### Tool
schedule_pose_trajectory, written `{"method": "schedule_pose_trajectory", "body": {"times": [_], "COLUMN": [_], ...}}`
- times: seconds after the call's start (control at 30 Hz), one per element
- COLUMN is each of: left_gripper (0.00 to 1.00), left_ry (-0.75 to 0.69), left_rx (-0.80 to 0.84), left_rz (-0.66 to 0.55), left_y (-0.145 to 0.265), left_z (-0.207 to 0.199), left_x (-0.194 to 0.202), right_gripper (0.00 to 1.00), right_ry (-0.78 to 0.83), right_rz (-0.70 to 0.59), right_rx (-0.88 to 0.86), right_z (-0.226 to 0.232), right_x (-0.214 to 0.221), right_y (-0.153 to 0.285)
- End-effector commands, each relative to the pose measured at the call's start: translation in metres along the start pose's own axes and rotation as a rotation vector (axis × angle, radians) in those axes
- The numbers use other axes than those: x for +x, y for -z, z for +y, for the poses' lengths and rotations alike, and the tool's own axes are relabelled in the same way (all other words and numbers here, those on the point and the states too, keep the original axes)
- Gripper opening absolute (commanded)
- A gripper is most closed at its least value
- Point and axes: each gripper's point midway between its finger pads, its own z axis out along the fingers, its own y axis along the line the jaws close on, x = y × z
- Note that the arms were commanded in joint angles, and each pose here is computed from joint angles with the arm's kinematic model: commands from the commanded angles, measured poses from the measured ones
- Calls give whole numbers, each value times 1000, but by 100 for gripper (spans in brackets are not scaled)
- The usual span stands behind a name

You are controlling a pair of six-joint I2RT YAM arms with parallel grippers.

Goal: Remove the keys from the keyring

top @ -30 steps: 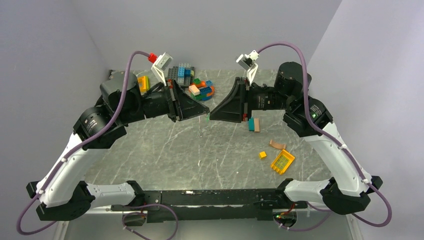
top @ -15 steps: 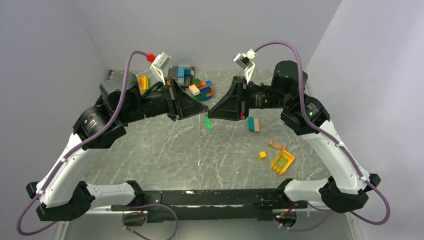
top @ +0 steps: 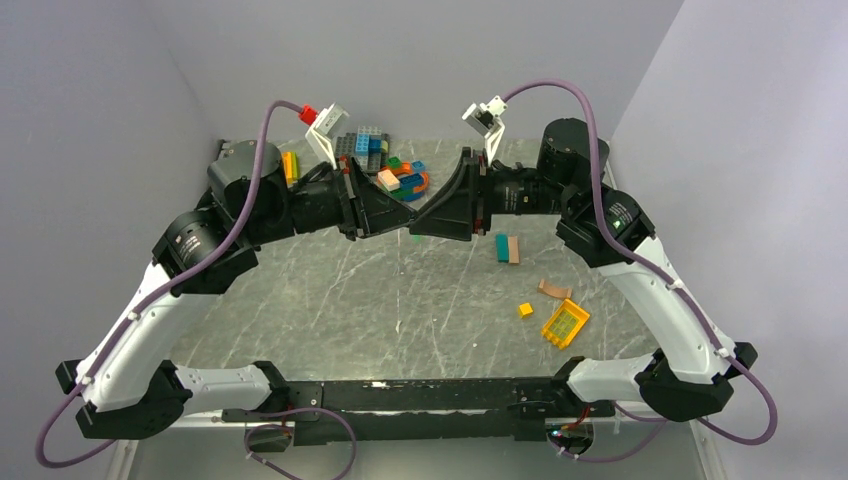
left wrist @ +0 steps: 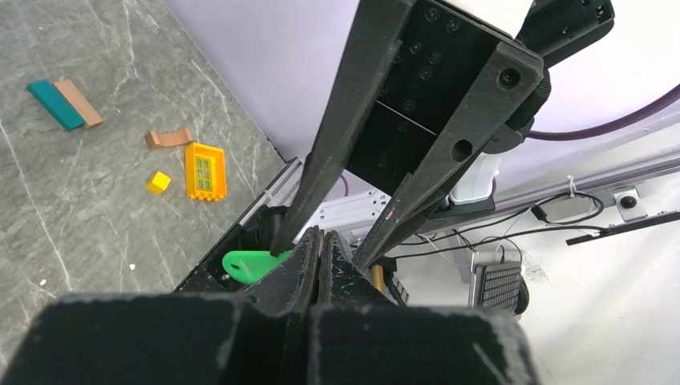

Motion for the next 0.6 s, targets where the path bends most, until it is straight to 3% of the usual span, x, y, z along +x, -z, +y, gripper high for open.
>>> {"method": "schedule_pose_trajectory", "body": {"times": [0.0,0.23,0.57], "left_gripper": [0,0,0], "left_ry": [-31,-37,-42], "left_rx": [73,70,73], "left_rz": [-35,-37,-43], "left_y": [9,11,15], "left_z": [-22,-22,-25], "left_x": [-11,-10,-12], "right_gripper": [36,20,20], "right_ry": [47,41,37], "right_rz": [-32,-39,-68], "right_rx": [1,0,-11], "right_z": [7,8,16], "right_x": [-11,-9,-9], "right_y": [3,5,12]}}
